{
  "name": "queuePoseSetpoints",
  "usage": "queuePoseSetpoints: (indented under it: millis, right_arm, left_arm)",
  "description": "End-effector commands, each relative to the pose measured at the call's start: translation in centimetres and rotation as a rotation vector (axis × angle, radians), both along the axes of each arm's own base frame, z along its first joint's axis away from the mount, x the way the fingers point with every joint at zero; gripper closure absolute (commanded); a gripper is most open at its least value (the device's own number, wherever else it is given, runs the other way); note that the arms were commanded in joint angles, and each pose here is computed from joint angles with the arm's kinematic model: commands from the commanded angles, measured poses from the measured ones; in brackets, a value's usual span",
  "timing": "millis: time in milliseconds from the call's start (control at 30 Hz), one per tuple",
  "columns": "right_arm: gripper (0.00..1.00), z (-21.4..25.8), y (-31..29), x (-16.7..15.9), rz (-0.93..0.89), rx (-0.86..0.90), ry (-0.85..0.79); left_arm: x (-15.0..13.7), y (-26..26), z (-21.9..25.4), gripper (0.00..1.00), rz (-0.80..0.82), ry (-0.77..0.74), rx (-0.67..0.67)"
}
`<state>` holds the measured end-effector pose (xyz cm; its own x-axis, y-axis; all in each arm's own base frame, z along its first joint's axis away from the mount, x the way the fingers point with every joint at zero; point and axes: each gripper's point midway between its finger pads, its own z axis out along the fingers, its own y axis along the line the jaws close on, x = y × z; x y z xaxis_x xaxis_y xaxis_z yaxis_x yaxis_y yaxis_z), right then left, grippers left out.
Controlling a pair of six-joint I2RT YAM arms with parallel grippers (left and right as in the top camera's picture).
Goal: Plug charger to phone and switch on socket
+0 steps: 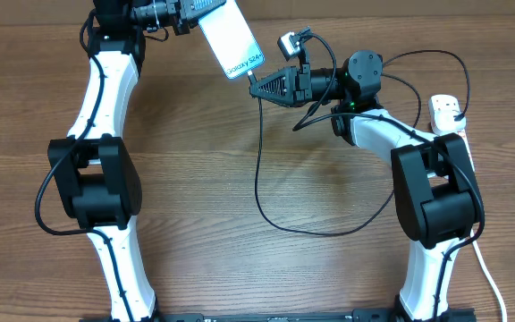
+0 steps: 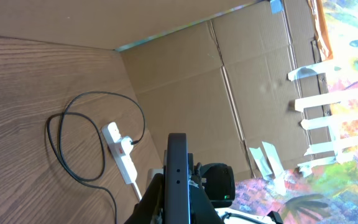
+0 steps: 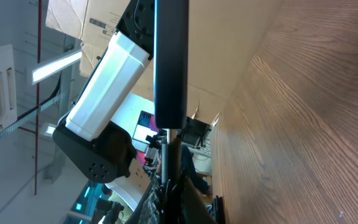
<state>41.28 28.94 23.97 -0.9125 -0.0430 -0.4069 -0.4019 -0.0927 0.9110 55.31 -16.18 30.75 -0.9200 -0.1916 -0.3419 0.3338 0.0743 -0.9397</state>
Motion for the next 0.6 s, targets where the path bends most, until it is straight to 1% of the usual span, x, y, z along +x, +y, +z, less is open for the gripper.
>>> queuePoseSetpoints:
  millis: [0, 567]
  right_arm:
    - [0.96, 0.85, 0.13, 0.06, -0.006, 0.011, -0.023]
    - [0.96, 0.86, 0.13, 0.08, -0.008, 0.011, -0.022]
  left_arm:
    - [-0.44, -0.91, 0.85, 0.96, -0.023, -0.010, -0.004]
    - [-0.64, -1.59, 0.85, 0.96, -0.034, -0.010, -0.004]
